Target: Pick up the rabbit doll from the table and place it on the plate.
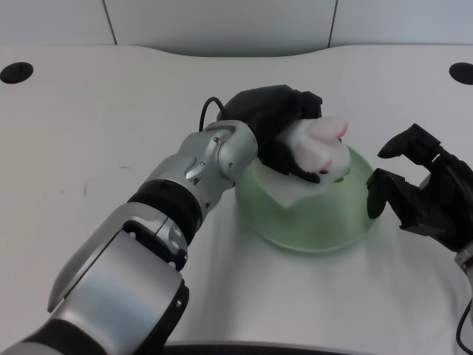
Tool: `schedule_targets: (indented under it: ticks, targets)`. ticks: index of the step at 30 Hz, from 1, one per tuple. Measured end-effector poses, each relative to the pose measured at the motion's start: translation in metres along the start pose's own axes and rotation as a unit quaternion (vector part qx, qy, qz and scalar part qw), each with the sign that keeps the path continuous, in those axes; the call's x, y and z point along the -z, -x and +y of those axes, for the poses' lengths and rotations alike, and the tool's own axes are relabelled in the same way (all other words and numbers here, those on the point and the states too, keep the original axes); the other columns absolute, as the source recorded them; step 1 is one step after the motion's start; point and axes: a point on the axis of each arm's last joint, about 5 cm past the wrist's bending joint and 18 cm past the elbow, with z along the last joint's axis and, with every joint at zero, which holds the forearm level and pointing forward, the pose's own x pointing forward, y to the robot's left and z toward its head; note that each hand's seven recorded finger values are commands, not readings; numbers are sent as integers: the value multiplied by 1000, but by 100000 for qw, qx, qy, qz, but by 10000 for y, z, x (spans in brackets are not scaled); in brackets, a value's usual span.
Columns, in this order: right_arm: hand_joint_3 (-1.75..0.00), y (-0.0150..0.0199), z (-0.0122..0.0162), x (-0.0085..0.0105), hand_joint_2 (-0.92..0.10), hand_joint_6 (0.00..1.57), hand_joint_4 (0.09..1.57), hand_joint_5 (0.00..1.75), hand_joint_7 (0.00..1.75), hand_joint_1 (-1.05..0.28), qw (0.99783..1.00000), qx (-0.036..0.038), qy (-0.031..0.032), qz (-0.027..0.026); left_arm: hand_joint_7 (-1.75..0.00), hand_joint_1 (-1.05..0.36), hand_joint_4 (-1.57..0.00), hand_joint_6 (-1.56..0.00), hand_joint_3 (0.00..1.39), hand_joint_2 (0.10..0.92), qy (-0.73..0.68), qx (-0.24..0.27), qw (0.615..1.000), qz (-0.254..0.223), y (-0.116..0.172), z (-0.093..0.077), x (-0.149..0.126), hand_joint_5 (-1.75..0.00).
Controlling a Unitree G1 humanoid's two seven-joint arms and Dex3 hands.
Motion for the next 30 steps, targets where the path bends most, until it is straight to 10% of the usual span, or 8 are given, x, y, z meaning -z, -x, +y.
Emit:
schedule_targets:
  ticks: [2,5,15,30]
  targets:
    - [-910,3,-1,1,-486,594,795,1746,1599,-390,100000,15,-53,-33,-493,-466,-881,-834,3,770,903,2900,99951,798,10,18,33,-534]
    - [-900,5,0,3,-488,592,778,1746,1578,-401,100000,243,-60,-21,-67,-645,-662,-668,2,758,1346,4939,99853,1784,33,14,89,-79]
    - [-895,4,-1,-11,-496,567,736,1746,1532,-366,99998,-478,-58,-489,0,-746,-153,-256,10,822,-108,7559,99593,4913,81,-19,204,0]
    - [-905,0,3,-16,-491,597,754,1746,1518,-387,99995,21,986,-253,-2,-842,-131,-223,2,839,-830,7622,99535,5838,96,29,249,-5]
